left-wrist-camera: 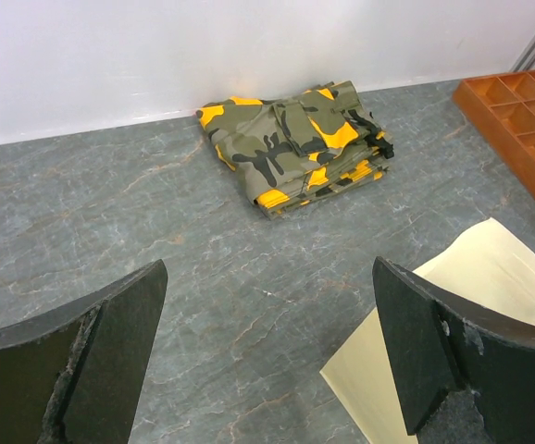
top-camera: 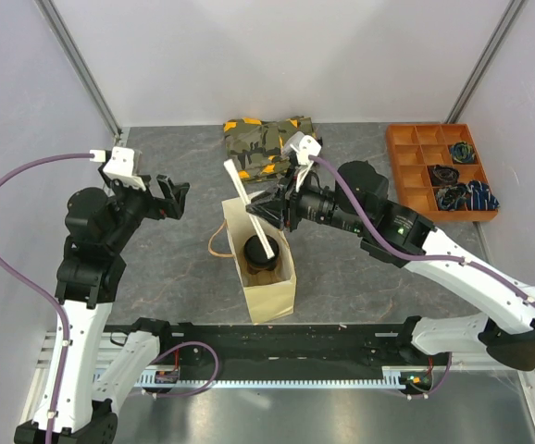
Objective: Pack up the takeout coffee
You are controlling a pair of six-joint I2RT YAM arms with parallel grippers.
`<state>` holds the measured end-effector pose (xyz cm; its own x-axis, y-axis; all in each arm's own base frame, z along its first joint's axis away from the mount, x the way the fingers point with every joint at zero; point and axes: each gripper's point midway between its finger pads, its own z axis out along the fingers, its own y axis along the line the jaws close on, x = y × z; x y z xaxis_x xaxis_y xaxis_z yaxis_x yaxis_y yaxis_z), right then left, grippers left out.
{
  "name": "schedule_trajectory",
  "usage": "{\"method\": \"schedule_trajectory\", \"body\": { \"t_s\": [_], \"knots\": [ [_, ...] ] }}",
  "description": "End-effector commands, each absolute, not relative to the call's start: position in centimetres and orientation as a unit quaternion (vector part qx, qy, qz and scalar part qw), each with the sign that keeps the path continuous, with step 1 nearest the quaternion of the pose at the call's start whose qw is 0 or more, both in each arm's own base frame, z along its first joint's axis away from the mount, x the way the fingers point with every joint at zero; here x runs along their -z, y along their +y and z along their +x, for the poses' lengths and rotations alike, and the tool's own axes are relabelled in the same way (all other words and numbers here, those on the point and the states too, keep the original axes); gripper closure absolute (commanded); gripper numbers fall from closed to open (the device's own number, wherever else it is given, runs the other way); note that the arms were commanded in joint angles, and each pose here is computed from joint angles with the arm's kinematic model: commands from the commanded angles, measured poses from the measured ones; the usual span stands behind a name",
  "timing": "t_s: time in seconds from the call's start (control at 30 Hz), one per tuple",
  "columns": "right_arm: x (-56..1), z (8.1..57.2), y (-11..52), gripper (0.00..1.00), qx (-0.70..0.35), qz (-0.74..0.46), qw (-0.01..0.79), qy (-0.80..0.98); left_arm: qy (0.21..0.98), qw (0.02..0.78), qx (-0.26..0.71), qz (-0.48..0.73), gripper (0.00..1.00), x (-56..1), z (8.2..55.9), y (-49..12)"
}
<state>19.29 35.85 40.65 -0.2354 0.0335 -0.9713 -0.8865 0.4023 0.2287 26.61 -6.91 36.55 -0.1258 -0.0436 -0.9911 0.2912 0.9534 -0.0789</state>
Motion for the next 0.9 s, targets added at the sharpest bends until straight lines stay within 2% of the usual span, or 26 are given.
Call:
{"method": "schedule_trajectory", "body": {
  "t_s": [0.0, 0.1, 0.17, 0.27, 0.37, 0.4, 0.47, 0.6, 0.73, 0.87],
  "knots": [
    [-41.9, 19.1, 35.3, 0.63, -0.442, -0.312, 0.538, 0.646, 0.743, 0.651, 0.131, 0.083, 0.00, -36.3, 26.5, -7.0],
    [-44.1, 19.7, 35.2, 0.54, -0.438, -0.304, 0.562, 0.632, 0.756, 0.636, 0.130, 0.085, 0.00, -36.0, 26.8, -7.0],
    [-46.7, 20.2, 34.9, 0.52, -0.433, -0.295, 0.591, 0.614, 0.768, 0.621, 0.130, 0.089, 0.00, -35.9, 27.4, -7.2],
    [-50.0, 21.8, 34.0, 0.42, -0.406, -0.272, 0.638, 0.594, 0.796, 0.586, 0.126, 0.082, 0.00, -35.0, 28.3, -7.1],
    [-52.3, 25.2, 31.7, 0.27, -0.369, -0.229, 0.678, 0.594, 0.817, 0.554, 0.132, 0.085, 0.00, -34.4, 28.9, -7.5],
    [-52.6, 26.2, 31.1, 0.14, -0.361, -0.218, 0.683, 0.597, 0.818, 0.544, 0.149, 0.111, 0.00, -34.3, 28.7, -8.4],
    [-52.3, 29.3, 28.5, 0.02, -0.325, -0.181, 0.697, 0.613, 0.833, 0.502, 0.186, 0.141, 0.00, -33.5, 28.6, -10.0],
    [-50.0, 34.2, 24.2, 0.02, -0.269, -0.134, 0.691, 0.657, 0.856, 0.434, 0.240, 0.145, 0.00, -32.1, 29.3, -11.1],
    [-46.8, 38.6, 19.5, 0.02, -0.218, -0.102, 0.668, 0.704, 0.880, 0.384, 0.265, 0.090, 0.00, -31.1, 31.9, -8.5],
    [-40.6, 42.5, 13.8, 0.02, -0.169, -0.073, 0.607, 0.773, 0.886, 0.354, 0.297, 0.042, 0.00, -31.1, 34.2, -6.8]
  ]
}}
